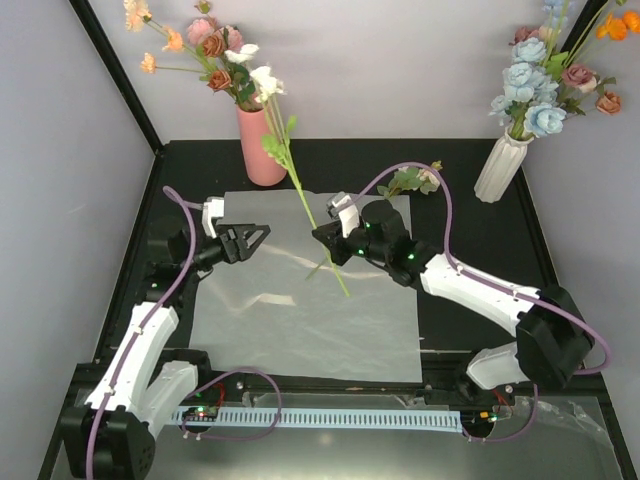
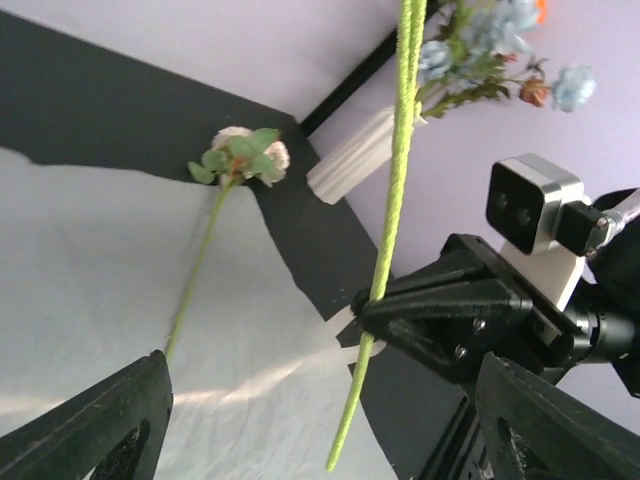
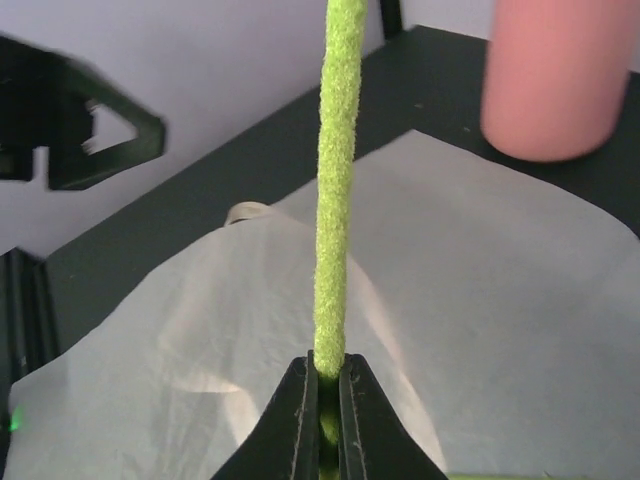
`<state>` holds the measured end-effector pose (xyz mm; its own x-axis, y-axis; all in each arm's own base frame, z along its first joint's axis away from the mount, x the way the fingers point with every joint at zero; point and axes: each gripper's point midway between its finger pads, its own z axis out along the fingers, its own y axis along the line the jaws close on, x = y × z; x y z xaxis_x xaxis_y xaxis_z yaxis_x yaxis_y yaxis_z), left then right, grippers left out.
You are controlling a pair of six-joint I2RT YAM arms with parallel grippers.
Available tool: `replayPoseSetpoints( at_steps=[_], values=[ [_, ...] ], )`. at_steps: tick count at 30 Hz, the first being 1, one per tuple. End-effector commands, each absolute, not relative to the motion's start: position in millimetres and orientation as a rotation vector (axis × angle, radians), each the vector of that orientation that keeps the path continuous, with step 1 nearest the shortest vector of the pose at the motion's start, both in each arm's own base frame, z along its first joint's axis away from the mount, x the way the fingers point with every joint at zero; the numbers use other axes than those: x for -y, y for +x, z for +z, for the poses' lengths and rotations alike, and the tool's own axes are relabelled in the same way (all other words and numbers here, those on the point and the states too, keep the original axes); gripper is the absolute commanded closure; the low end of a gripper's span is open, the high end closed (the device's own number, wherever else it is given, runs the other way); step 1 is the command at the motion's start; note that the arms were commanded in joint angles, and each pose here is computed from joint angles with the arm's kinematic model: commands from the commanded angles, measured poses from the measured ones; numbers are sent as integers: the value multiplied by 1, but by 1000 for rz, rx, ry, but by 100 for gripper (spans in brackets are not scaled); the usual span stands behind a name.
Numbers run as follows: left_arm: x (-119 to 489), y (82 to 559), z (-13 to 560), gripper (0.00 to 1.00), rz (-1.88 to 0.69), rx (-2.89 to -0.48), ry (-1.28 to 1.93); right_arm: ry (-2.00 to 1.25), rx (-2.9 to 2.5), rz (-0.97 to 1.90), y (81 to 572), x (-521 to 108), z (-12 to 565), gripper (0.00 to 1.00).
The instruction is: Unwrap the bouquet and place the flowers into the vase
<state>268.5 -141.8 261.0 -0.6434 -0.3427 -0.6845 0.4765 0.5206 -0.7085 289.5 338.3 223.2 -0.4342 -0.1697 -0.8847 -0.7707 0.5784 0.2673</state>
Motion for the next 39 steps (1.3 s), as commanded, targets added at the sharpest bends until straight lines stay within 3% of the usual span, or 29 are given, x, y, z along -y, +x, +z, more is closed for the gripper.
replayPoseSetpoints(
  at_steps=[1,9,21,28,33,39],
  values=[
    [160,257,300,17,-1269,-1757,286,-861,-1728,904,269,-352,251,98],
    [167,254,330,35,-1270,-1635,345,-963,-1599,976,234,-363,256,98],
    [164,254,368,48,-1220,-1503,345,-1085,-1556,990,207,-379,252,98],
    [156,251,385,69,-1160,-1446,319,-1115,-1548,990,200,-382,248,99],
    [153,249,392,71,-1141,-1433,307,-1131,-1543,977,198,-383,244,98],
    [150,249,399,81,-1121,-1426,299,-1155,-1539,970,193,-386,240,99]
  ],
)
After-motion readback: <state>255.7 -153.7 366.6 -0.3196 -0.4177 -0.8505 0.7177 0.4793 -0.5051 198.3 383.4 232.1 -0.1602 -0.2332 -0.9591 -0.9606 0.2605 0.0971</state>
